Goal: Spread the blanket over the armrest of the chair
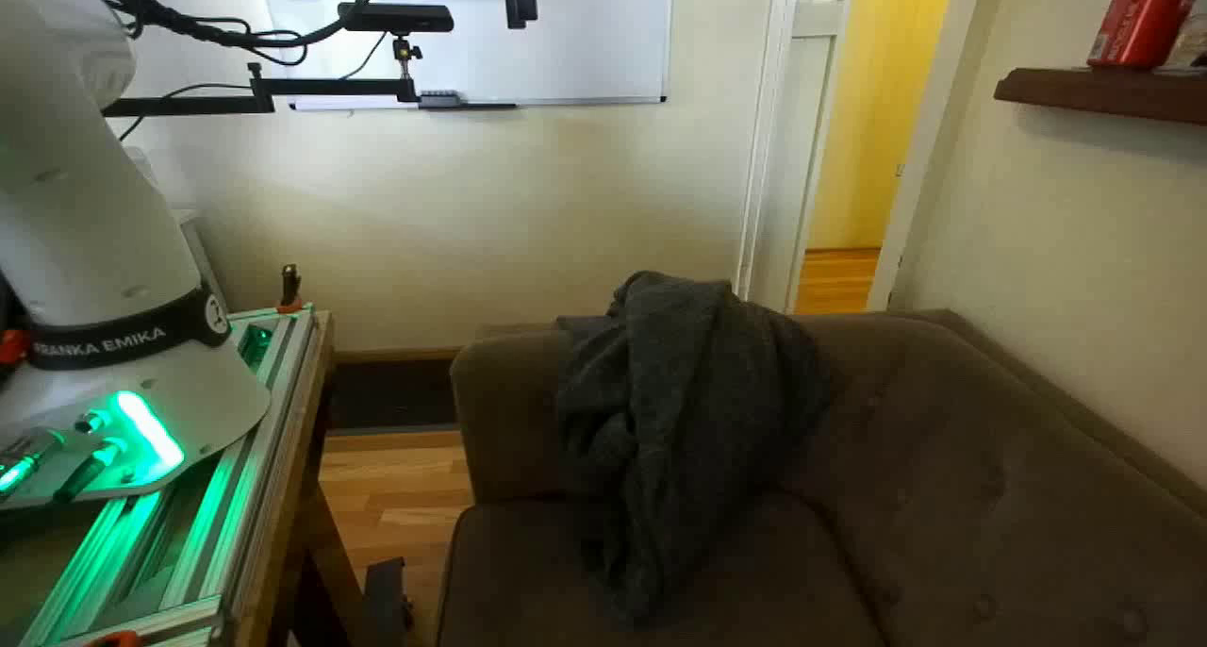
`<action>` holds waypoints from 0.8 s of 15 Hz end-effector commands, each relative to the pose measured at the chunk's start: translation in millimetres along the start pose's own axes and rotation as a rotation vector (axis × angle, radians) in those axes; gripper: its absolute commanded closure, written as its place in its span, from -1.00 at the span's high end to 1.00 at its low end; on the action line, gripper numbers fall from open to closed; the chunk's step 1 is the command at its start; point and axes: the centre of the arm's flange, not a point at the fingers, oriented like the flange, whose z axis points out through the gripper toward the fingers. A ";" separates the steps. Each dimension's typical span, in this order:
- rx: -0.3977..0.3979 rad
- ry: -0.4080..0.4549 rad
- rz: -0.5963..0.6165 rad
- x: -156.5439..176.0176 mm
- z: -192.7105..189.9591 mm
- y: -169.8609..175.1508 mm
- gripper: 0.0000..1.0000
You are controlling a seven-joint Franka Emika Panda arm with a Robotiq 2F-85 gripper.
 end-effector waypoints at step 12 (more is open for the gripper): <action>0.127 0.133 0.052 90.1 120.6 12.7 1.00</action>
